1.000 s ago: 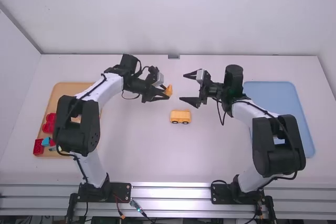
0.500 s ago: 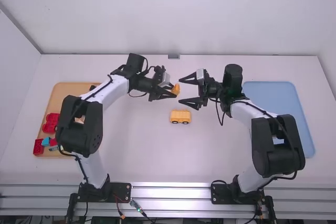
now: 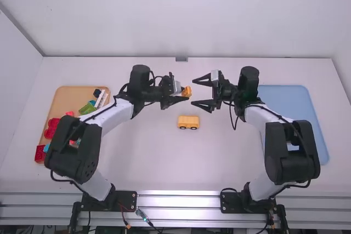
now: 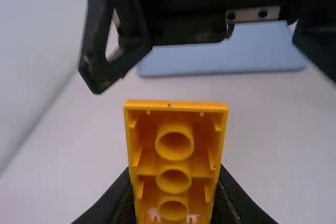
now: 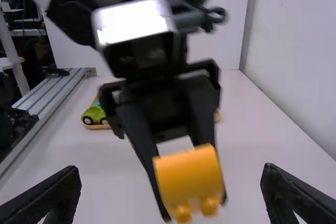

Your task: Assemble lego blocks to make yellow taxi

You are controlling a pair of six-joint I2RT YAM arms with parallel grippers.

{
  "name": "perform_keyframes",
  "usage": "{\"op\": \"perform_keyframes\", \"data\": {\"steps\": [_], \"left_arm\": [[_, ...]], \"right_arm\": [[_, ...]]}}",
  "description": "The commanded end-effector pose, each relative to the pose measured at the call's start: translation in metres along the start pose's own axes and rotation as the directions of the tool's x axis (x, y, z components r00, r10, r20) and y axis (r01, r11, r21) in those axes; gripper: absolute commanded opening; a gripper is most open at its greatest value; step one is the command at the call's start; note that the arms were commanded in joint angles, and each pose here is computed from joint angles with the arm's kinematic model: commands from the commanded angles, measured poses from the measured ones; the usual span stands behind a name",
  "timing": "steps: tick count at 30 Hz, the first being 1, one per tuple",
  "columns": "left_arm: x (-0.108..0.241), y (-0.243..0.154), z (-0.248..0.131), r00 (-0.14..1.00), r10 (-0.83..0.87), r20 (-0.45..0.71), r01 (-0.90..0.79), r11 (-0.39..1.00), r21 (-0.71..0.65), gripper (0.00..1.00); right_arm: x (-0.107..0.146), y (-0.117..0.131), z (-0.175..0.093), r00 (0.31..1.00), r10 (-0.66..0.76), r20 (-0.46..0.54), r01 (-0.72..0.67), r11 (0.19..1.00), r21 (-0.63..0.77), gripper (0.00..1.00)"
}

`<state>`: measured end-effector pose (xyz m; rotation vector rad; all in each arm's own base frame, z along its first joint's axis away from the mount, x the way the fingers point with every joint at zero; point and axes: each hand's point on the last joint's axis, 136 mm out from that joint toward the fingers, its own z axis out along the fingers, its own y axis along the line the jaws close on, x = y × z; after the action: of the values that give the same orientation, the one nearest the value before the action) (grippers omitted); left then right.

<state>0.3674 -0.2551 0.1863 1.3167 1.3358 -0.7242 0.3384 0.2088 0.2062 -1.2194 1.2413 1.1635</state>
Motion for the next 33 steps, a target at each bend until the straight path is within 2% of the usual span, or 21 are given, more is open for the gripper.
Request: {"op": "perform_keyframes", "data": {"steps": [1, 5, 8, 16, 33], "left_arm": [[-0.015, -0.011, -0.012, 0.997, -0.059, 0.046, 0.06, 0.998, -0.026, 0.02], [-0.028, -0.025, -0.023, 0.989, -0.064, 0.137, 0.058, 0.997, 0.044, 0.02], [-0.029, -0.032, -0.026, 0.985, -0.075, 0.154, 0.061, 0.994, 0.092, 0.02], [-0.027, -0.038, -0.041, 0.977, -0.12, 0.176, 0.091, 0.982, 0.163, 0.02], [-0.02, -0.044, -0.035, 0.975, -0.152, 0.163, 0.12, 0.974, 0.19, 0.02]], "right_arm": [[-0.009, 0.003, 0.002, 1.0, -0.03, 0.007, 0.03, 0.999, -0.014, 0.91], [-0.011, 0.011, 0.012, 0.999, -0.046, 0.014, 0.047, 0.997, -0.056, 0.9], [-0.013, 0.02, 0.017, 0.998, -0.053, 0.023, 0.055, 0.994, -0.099, 0.87], [-0.015, 0.033, 0.02, 0.998, -0.051, 0.039, 0.057, 0.984, -0.169, 0.75], [-0.017, 0.04, 0.04, 0.996, -0.079, 0.038, 0.084, 0.979, -0.184, 0.66]]}}
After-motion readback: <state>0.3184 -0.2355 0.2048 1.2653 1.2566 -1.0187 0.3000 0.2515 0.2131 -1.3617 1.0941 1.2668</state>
